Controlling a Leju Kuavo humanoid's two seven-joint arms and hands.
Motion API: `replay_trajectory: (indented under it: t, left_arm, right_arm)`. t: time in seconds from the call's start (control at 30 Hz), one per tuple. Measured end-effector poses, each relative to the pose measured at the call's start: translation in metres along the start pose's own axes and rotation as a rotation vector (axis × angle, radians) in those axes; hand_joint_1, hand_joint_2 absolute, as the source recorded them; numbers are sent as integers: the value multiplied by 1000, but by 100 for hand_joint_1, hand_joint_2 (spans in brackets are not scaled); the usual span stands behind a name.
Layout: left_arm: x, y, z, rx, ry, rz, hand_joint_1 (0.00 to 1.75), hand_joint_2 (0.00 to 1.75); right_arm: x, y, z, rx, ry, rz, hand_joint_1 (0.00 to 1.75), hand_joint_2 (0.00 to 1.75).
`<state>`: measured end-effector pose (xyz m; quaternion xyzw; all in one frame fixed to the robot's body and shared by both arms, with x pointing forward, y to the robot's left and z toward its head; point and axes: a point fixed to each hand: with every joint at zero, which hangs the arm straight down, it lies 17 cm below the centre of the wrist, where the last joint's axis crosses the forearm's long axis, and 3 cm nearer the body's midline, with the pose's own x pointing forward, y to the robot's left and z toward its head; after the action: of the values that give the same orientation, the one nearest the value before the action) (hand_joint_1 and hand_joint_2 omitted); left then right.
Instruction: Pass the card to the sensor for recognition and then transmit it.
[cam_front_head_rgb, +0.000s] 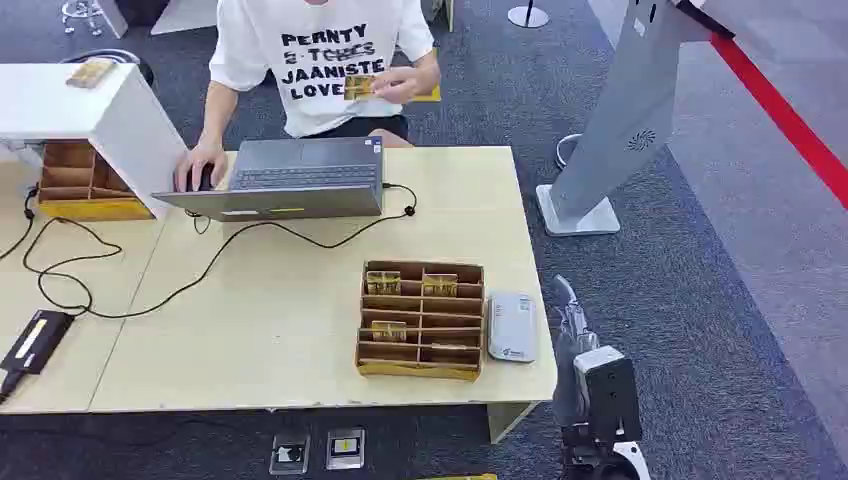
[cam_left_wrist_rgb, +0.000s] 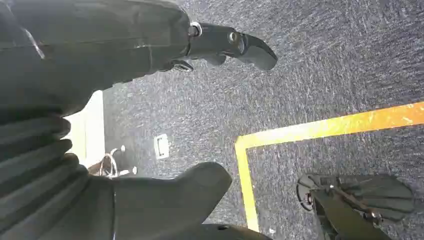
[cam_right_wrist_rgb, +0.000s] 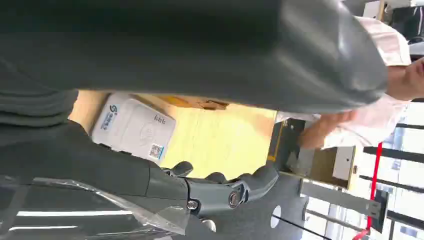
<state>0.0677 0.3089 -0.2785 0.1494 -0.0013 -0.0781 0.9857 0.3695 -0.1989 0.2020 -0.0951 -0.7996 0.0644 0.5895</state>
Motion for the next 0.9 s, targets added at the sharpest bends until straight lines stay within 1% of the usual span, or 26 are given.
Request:
replay_trajectory:
  t: [0.07,0.1,0.9]
  left_arm:
    - [0,0,0,0,0,0,0,175]
    - [0,0,0,0,0,0,0,175]
    - [0,-1,0,-3,0,-1,0,175]
  right_arm:
    - [0,0,0,0,0,0,0,0]
    - [0,0,0,0,0,0,0,175]
    - [2,0,0,0,-14,20,0,175]
